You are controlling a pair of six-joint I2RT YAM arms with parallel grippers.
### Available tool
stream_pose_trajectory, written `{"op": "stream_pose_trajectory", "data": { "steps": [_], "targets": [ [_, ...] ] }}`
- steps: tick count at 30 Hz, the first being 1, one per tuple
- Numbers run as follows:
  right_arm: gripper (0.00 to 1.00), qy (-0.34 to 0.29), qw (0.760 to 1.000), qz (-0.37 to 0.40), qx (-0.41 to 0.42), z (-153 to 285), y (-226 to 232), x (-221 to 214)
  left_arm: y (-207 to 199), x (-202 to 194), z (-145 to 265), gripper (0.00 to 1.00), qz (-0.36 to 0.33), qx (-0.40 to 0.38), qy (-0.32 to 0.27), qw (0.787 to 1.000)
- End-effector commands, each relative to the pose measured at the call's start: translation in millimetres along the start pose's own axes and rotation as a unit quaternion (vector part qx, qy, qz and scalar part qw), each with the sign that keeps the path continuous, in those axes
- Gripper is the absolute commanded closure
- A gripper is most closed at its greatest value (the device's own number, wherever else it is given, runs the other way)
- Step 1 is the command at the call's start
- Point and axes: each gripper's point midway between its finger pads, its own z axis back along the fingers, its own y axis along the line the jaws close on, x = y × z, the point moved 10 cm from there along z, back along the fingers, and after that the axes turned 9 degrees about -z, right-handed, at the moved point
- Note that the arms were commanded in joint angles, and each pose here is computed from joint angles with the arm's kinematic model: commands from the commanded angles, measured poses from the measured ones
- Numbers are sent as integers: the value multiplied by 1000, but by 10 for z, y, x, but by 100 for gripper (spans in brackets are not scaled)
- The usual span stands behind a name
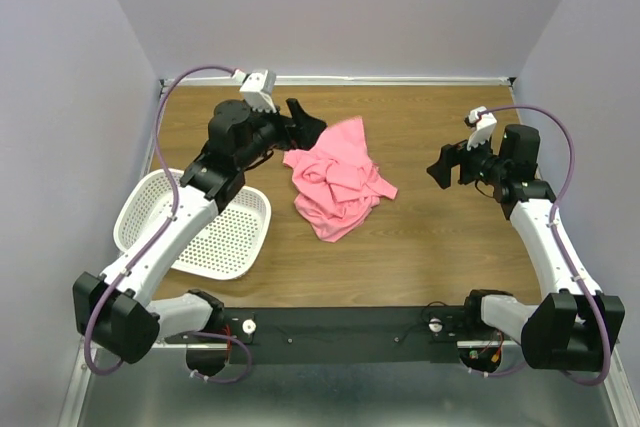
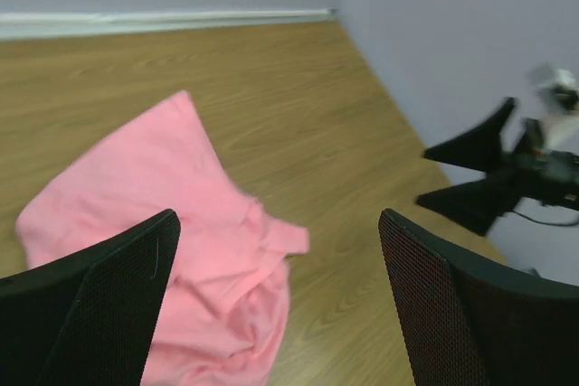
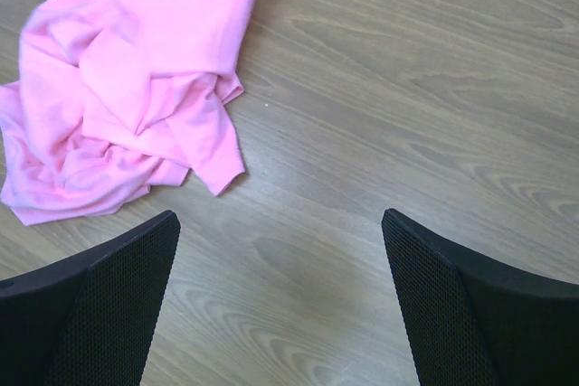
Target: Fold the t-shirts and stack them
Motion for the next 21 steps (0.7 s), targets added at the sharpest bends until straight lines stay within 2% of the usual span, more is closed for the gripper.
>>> {"op": "stream_pose_trajectory", "data": {
  "steps": [1, 2, 3, 5, 6, 7, 10, 12, 13, 17, 18, 21],
  "targets": [
    [0, -10, 1000, 12, -4, 37, 10, 105, 273, -253, 316, 2, 32, 206, 7, 978],
    [0, -9, 1000, 12, -2, 34, 11, 101, 354, -364, 376, 2, 54, 254, 15, 966],
    [0, -10, 1000, 13, 0, 34, 15, 107, 411, -571, 406, 2, 113, 287, 23, 951],
    [0, -9, 1000, 14, 1, 29, 12, 101, 469, -769, 554, 2, 181, 347, 28, 920],
    [0, -8, 1000, 13, 1, 30, 13, 99, 535, -927, 654, 2, 235, 393, 27, 889],
    [0, -8, 1000, 12, 0, 27, 10, 97, 561, -949, 671, 2, 263, 406, 9, 875],
    [0, -6, 1000, 12, 3, 19, 10, 87, 675, -1123, 818, 2, 315, 454, 19, 834],
    [0, -5, 1000, 12, 5, 16, 11, 85, 755, -1159, 855, 3, 330, 476, 24, 815],
    [0, -5, 1000, 12, 5, 15, 12, 85, 860, -1172, 882, 5, 337, 500, 30, 797],
    [0, -7, 1000, 13, 2, 22, 10, 92, 1113, -1233, 829, 7, 341, 525, 55, 778],
    [0, -7, 1000, 12, 2, 25, 13, 92, 1166, -1257, 810, 7, 339, 524, 66, 779],
    [0, -10, 1000, 13, 1, 34, 17, 100, 1398, -1309, 706, 12, 336, 542, 82, 766]
  ]
}}
